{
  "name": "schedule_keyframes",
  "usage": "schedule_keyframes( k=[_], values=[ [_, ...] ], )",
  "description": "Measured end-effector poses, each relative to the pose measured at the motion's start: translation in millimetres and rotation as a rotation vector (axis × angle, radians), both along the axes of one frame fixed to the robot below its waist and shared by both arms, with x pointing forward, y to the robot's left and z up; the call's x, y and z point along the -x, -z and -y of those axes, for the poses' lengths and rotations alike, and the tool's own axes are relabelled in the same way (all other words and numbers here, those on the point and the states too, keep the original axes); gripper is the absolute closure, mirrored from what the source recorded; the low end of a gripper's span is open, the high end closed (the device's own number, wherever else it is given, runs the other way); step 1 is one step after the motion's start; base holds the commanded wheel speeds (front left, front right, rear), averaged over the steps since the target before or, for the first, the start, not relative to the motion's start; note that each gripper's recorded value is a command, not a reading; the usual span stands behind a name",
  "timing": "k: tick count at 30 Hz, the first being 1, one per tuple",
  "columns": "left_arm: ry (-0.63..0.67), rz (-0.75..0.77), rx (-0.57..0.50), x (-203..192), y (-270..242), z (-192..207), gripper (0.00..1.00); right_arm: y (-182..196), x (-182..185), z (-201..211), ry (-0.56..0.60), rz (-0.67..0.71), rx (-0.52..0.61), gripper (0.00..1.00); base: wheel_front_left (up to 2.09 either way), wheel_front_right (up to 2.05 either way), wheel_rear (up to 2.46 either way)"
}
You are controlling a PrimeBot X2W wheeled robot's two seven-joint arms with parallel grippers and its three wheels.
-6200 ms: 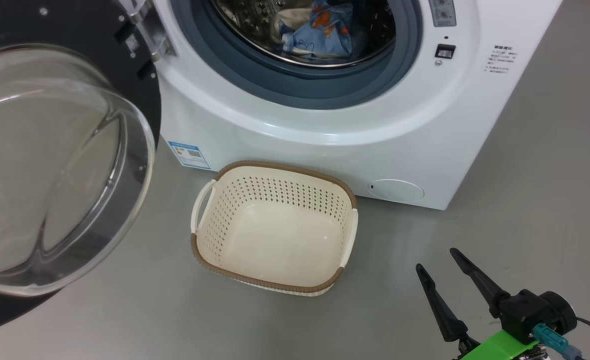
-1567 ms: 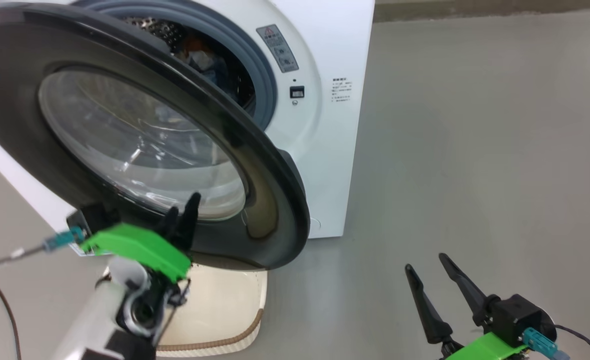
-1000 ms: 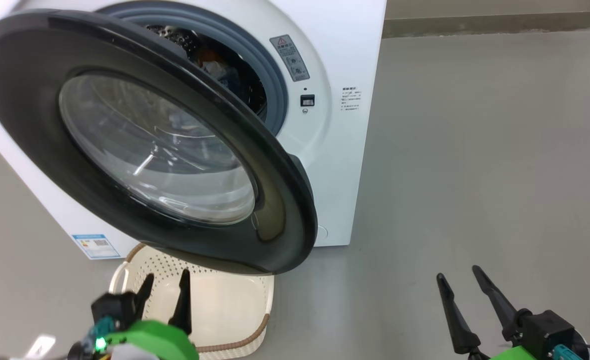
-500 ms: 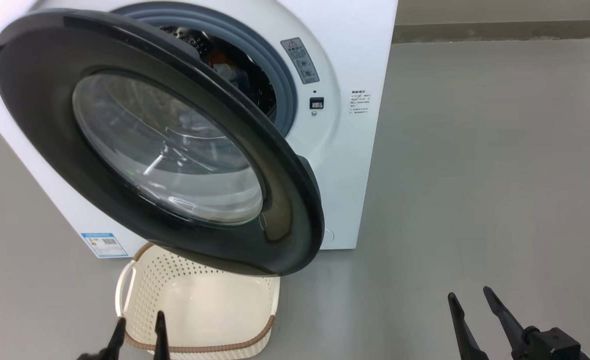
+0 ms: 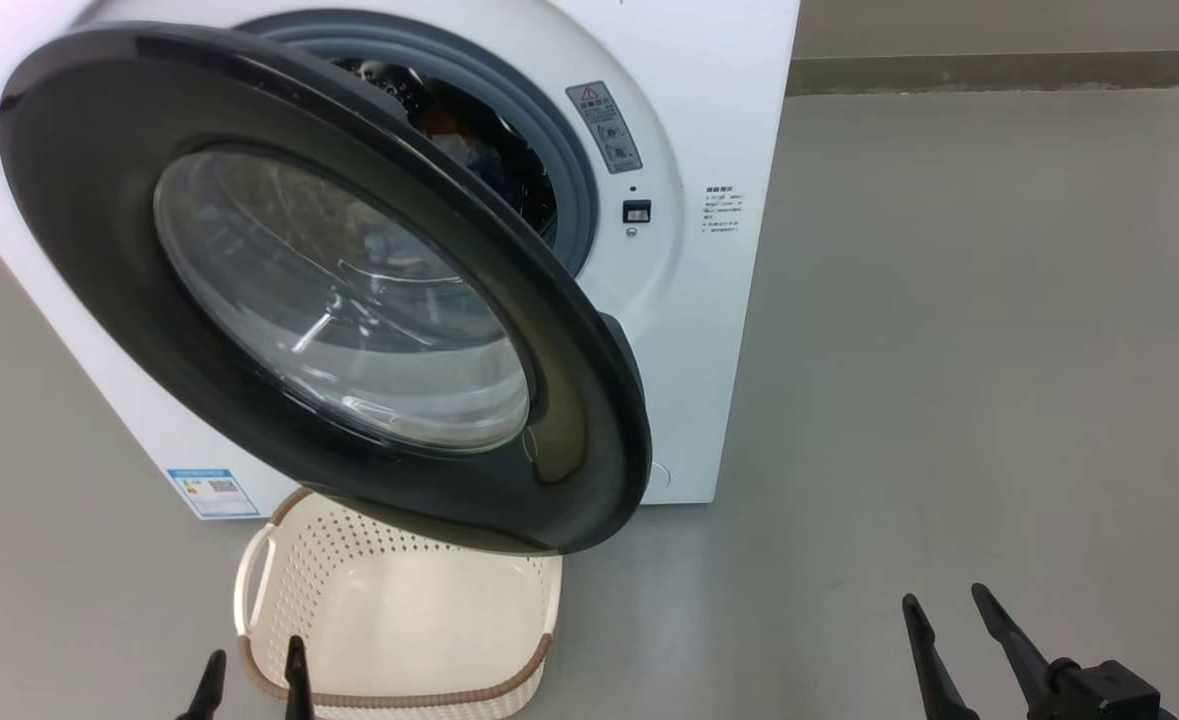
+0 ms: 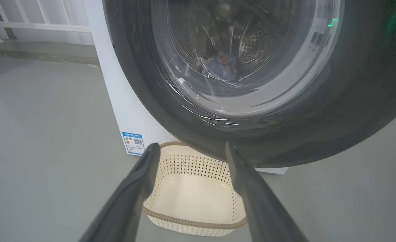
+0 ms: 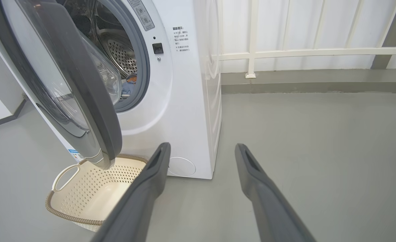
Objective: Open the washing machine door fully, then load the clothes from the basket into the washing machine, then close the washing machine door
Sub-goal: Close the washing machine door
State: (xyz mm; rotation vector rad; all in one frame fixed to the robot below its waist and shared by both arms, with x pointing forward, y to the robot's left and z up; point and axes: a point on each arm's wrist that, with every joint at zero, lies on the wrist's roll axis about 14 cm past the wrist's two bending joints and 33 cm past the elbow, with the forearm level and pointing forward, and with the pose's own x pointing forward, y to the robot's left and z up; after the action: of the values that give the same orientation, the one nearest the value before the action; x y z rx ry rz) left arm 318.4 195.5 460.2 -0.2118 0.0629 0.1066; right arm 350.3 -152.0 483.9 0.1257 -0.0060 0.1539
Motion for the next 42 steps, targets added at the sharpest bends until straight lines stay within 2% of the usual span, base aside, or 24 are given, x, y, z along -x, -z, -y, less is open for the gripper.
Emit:
schedule_keyframes(
  k=[1,2,3,4,5,13,16,23,29,32,34,37,42],
  values=[
    [0.0,0.0,-0.005,-0.1,-0.1,-0.5,0.0,0.2,0.2,0.2,0.001,0.0,0.001,0.2,0.0,0.0,0.0],
    [-0.001,0.0,-0.005,-0.3,-0.2,-0.8,0.0,0.3,0.4,0.5,0.001,-0.001,0.001,0.52,0.0,0.0,0.0],
    [-0.001,0.001,-0.004,-0.4,-0.2,-0.7,0.0,0.5,0.5,0.8,0.002,-0.001,0.001,0.6,0.0,0.0,0.0],
    [0.0,0.001,-0.004,-0.6,-0.2,-0.5,0.0,0.8,0.7,1.0,0.003,-0.002,0.001,0.88,0.0,0.0,0.0],
    [0.0,0.001,-0.004,-0.7,-0.2,-0.3,0.0,1.1,0.8,1.3,0.004,-0.003,0.001,0.99,0.0,0.0,0.0],
    [0.0,-0.002,-0.004,-0.8,0.4,-0.2,0.0,2.2,0.3,0.8,0.003,-0.007,0.001,1.0,0.0,0.0,0.0],
    [0.001,-0.005,-0.003,-1.2,1.3,0.1,0.0,-8.2,-5.1,-1.2,0.0,0.026,-0.007,1.0,0.0,0.0,0.0],
    [0.009,-0.012,-0.001,-1.1,3.4,3.4,0.0,-88.4,-32.4,-29.7,-0.08,0.272,-0.031,1.0,0.0,0.0,0.0],
    [0.017,-0.021,0.001,0.7,5.8,6.6,0.0,-183.4,-31.5,-94.0,-0.288,0.56,-0.061,1.0,0.0,0.0,0.0],
    [0.011,-0.026,0.001,3.0,7.3,5.4,0.0,-205.7,-22.7,-131.1,-0.416,0.623,-0.095,1.0,0.0,0.0,0.0],
    [0.012,-0.029,0.002,4.2,8.2,6.0,0.0,-201.1,-18.1,-159.1,-0.511,0.598,-0.117,1.0,0.0,0.0,0.0],
    [0.018,-0.03,0.006,5.2,8.4,9.4,0.0,-173.4,-18.0,-190.6,-0.61,0.49,-0.142,1.0,0.0,0.0,0.0],
    [0.02,-0.02,0.025,1.1,5.0,12.1,0.0,-113.0,-36.0,-209.3,-0.643,0.262,-0.178,1.0,0.0,0.0,0.0]
  ],
)
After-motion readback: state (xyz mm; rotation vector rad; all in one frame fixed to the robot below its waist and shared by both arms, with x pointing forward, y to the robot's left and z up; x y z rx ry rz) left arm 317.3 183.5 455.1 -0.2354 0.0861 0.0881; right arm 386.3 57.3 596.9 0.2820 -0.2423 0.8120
